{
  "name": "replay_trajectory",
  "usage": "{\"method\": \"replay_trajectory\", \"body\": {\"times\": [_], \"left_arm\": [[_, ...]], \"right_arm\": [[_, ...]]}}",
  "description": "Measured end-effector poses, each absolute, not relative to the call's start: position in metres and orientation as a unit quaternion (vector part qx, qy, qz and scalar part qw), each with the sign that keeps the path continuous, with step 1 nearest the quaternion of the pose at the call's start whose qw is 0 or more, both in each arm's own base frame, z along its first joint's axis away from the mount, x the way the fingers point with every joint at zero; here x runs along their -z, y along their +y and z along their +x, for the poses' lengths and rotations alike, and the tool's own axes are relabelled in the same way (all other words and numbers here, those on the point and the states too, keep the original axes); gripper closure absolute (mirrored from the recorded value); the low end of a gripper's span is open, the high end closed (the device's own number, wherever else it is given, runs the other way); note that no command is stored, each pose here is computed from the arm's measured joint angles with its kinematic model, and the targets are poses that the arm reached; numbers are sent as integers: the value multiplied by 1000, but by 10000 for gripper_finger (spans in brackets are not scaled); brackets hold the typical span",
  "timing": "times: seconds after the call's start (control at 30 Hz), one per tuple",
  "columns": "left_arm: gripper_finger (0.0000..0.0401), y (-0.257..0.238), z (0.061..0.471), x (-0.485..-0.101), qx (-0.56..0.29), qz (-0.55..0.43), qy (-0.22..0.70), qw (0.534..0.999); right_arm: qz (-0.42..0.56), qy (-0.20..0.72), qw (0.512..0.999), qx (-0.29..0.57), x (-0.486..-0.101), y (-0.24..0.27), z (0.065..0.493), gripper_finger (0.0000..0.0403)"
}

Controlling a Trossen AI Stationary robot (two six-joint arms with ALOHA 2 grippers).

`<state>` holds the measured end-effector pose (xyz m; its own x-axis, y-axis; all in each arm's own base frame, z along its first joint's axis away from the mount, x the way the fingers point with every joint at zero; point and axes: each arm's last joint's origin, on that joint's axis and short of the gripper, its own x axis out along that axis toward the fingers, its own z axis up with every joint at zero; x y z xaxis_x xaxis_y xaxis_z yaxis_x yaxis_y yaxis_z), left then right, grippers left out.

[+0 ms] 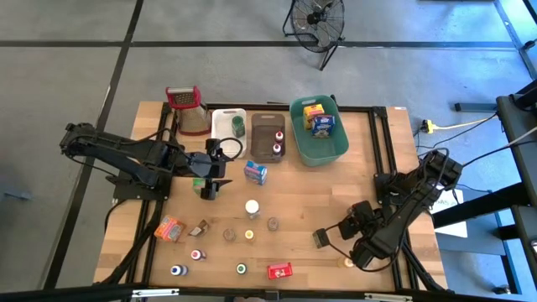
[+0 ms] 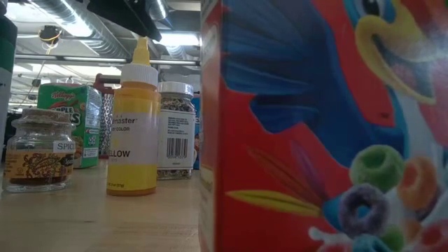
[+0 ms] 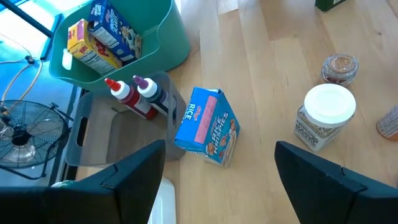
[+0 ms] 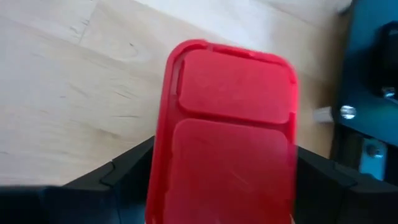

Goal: Pick & Place Kitchen Items
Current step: Put the red spice can into the left white bin

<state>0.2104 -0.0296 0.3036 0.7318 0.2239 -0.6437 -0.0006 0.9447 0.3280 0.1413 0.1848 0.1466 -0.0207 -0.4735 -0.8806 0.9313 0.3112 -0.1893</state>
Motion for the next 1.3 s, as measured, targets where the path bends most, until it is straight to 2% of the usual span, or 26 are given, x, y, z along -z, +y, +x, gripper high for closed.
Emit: {"method": "replay_trajectory", "body": {"times": [0.27,0.53,0.7,0.87,0.93,1.1,1.3], "left_arm": [[102,-30,210,-304,-61,155,361,918],[102,-30,210,-304,-61,155,361,918],[102,-30,210,-304,-61,155,361,918],[102,-30,210,-304,-61,155,360,918],[102,-30,210,-304,-61,155,360,918],[102,-30,211,-305,-62,153,353,921],[102,-32,220,-292,-48,156,336,928]], "right_arm": [[244,478,656,532,-139,181,140,141],[238,490,648,532,-140,181,140,213],[220,497,648,533,-155,186,145,215],[194,508,649,532,-187,192,155,210],[192,501,667,517,-203,193,161,207],[169,457,745,455,-241,197,179,214],[104,432,817,368,-277,198,201,210]]}}
